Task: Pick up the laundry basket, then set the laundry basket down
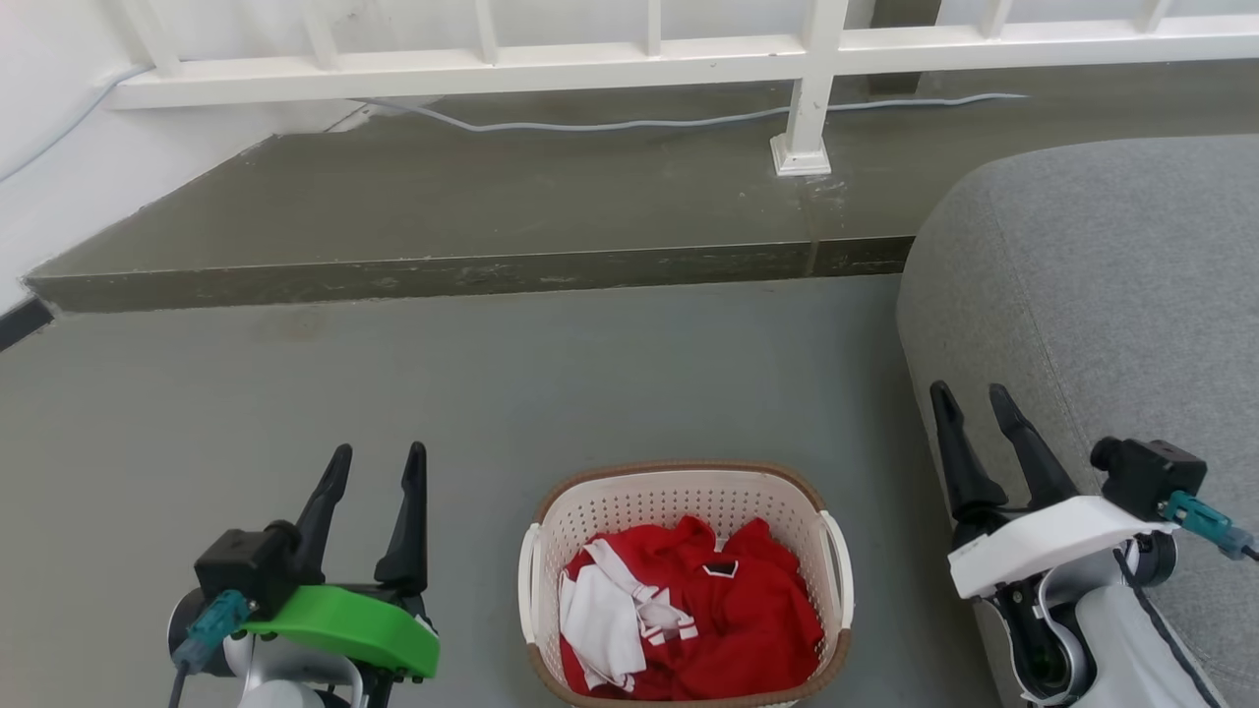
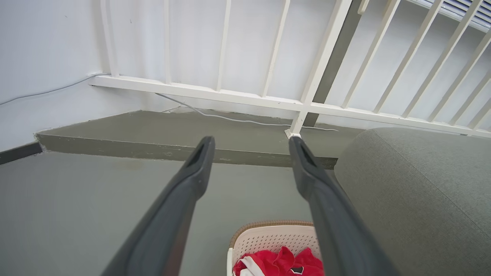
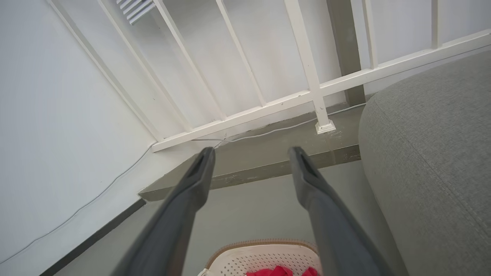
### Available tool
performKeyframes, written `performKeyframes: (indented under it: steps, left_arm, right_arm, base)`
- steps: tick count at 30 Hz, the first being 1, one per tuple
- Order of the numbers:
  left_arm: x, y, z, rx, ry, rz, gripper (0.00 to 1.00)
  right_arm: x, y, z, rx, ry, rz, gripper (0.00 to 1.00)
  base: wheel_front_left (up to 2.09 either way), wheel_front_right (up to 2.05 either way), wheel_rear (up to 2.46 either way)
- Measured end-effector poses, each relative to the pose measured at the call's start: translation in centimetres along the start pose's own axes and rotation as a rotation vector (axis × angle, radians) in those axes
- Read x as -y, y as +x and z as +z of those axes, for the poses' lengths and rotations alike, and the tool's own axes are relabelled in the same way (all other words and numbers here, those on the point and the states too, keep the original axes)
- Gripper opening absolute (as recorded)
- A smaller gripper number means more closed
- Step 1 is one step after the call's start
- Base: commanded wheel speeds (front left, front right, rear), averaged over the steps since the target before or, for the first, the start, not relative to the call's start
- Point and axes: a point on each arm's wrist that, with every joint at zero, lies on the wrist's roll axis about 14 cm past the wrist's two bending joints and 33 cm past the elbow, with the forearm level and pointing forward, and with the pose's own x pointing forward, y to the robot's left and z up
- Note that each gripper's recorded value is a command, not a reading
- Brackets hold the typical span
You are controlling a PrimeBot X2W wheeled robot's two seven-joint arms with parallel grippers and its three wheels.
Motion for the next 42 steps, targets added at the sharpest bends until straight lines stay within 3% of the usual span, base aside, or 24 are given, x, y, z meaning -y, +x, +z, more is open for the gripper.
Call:
performKeyframes:
  steps: [10,42]
  left_arm:
    - [1.0,0.2,0.5,0.029,0.101,-0.042,1.0]
    - [1.5,1.0,-0.3,0.011,0.07,-0.052,1.0]
  right_arm:
    - [-0.7,0.2,0.2,0.017,-0.097,0.034,1.0]
    - [0.2,0.2,-0.9,-0.014,-0.103,0.003,1.0]
  base:
    - [0.0,0.0,0.0]
    - [0.0,0.0,0.0]
